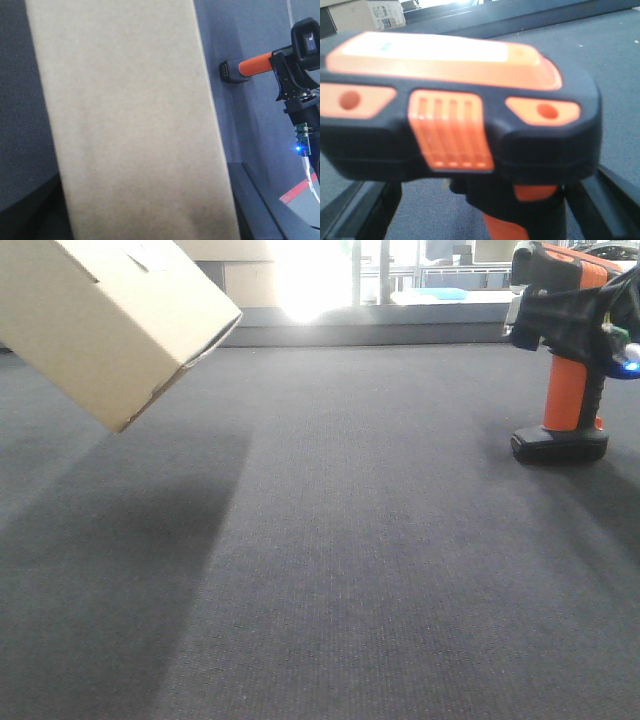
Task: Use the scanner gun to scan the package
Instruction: 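Lower the right gripper onto the orange scanner gun and grasp it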
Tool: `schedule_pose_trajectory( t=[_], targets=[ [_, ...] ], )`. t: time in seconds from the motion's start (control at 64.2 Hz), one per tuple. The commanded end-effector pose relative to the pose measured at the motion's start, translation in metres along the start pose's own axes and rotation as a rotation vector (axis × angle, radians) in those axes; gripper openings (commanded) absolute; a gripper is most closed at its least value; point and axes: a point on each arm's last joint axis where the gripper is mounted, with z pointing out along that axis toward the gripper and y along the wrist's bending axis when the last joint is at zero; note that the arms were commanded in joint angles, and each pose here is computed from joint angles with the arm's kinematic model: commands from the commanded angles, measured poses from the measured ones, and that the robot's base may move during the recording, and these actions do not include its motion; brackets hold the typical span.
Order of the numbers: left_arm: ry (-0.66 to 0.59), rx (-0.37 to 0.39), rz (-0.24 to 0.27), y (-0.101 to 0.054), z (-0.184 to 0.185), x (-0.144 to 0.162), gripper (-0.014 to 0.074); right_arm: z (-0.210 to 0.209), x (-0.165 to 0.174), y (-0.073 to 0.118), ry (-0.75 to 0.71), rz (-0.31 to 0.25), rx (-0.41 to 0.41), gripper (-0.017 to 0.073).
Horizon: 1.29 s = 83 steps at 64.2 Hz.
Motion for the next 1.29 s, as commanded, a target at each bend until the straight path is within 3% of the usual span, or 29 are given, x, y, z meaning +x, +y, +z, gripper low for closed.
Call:
schedule_pose_trajectory(
  t=[0.0, 0.109, 1.277],
  targets=[
    [-0.035, 0.015, 0.004, -0.005, -0.005, -0.001, -0.0111, 0.002, -0.002, 0.000, -0.025, 0.013, 0.014, 0.0568],
    [-0.043, 0.012, 0.003, -0.004, -0.005, -0.002, -0.0111, 0.002, -0.003, -0.003, -0.042, 0.037, 0.040, 0.0568],
    [-0.059, 0.008, 0.003, -0.004, -0.005, -0.003, -0.0111, 0.009, -0.015, 0.002, -0.078, 0.053, 0.030, 0.0568]
  ],
)
